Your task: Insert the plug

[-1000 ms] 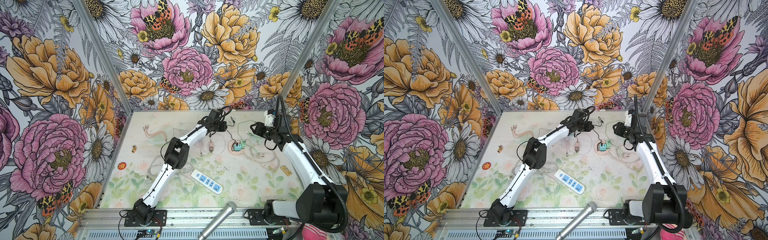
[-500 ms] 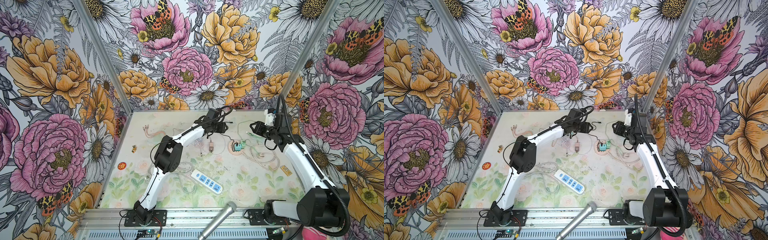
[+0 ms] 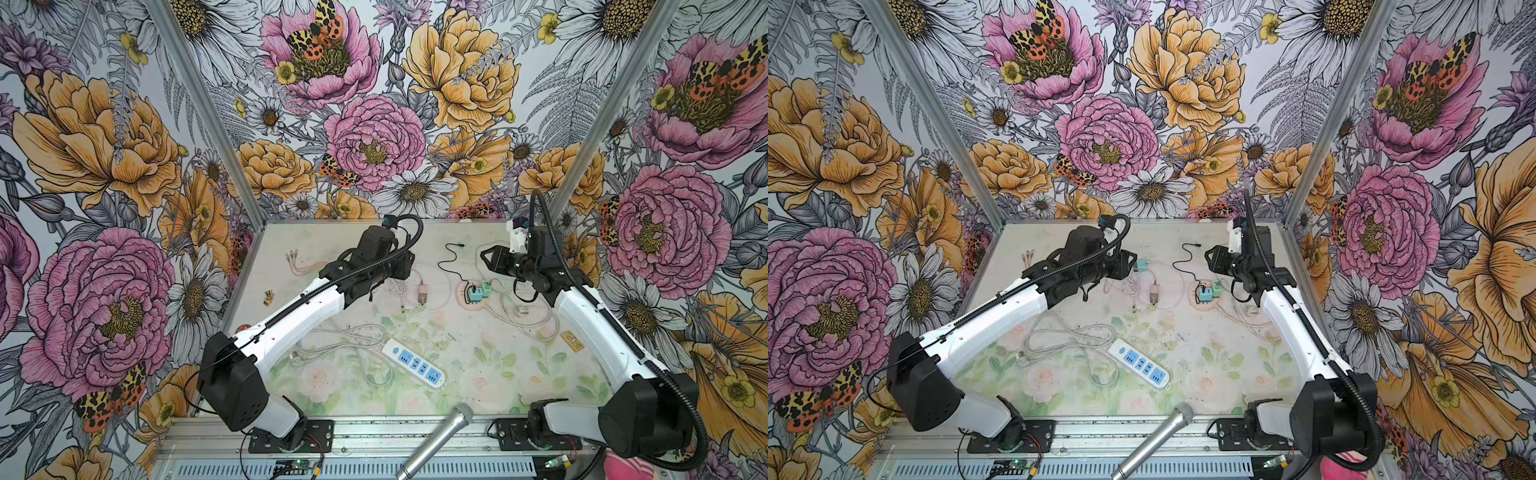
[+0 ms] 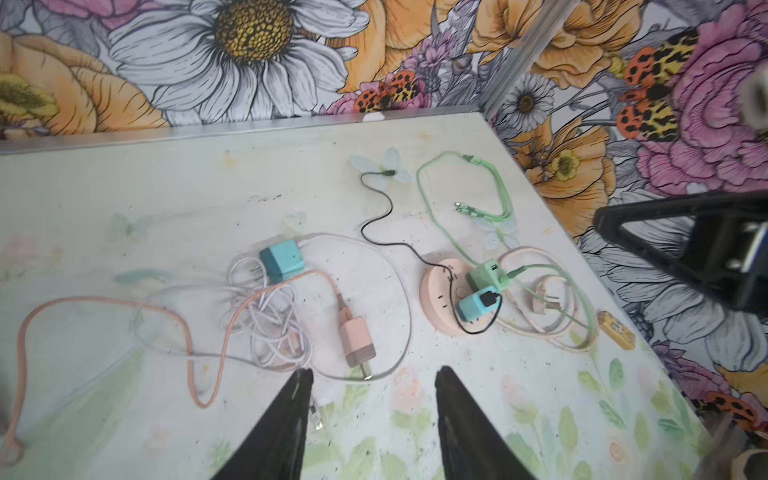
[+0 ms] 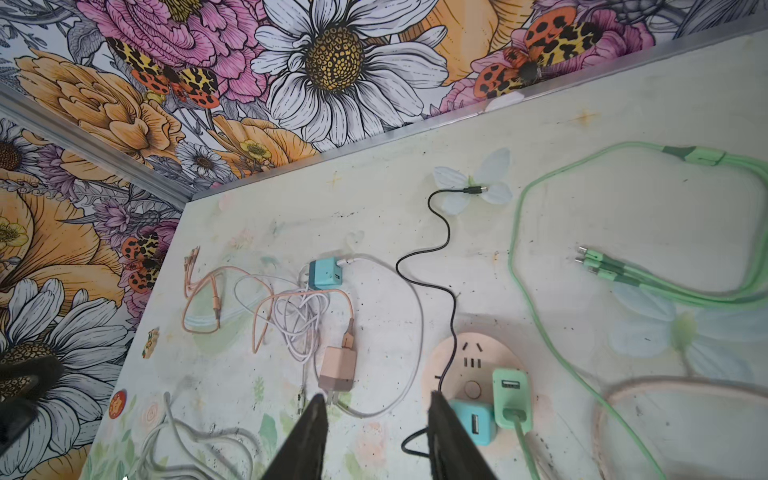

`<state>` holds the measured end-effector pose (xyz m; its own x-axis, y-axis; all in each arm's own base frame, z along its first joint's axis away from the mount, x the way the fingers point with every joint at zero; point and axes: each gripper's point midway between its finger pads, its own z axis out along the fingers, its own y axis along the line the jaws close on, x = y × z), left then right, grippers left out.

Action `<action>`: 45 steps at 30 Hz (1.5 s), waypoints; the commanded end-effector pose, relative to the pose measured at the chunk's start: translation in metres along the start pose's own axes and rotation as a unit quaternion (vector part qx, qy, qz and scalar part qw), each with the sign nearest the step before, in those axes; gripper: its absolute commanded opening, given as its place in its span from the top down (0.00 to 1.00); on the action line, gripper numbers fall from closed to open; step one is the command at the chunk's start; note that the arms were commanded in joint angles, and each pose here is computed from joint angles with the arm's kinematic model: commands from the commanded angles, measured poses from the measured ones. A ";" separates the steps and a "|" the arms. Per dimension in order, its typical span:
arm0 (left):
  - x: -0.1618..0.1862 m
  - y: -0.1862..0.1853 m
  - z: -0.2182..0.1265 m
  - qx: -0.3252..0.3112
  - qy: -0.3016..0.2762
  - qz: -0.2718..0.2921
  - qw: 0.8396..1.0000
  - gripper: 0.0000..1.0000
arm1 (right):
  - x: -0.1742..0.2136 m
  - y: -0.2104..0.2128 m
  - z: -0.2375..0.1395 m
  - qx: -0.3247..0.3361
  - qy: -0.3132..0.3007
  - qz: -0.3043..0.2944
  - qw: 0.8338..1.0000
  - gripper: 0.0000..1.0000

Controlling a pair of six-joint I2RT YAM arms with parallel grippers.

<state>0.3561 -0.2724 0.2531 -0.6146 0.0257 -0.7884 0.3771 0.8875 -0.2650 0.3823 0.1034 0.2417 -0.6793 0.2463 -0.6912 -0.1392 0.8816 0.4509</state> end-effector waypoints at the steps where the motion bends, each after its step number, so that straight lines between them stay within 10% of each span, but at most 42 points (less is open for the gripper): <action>1: 0.041 0.034 -0.007 -0.069 0.041 -0.013 0.997 0.50 | -0.007 0.016 0.007 -0.006 -0.006 -0.013 1.000 0.59; 31: 0.035 0.085 0.083 -0.129 0.092 -0.055 0.986 0.55 | 0.049 0.054 0.073 -0.065 0.111 -0.056 0.990 0.58; 45: 0.078 -0.001 0.117 -0.024 0.135 -0.015 0.990 0.51 | 0.038 0.031 0.076 -0.045 0.105 -0.025 0.993 0.57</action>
<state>0.3923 -0.3119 0.1229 -0.8025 0.1166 -0.5851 0.2872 0.9351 -0.2076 0.3965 0.1757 0.1743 -0.8213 0.0786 -0.5651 -0.2354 0.8555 0.4612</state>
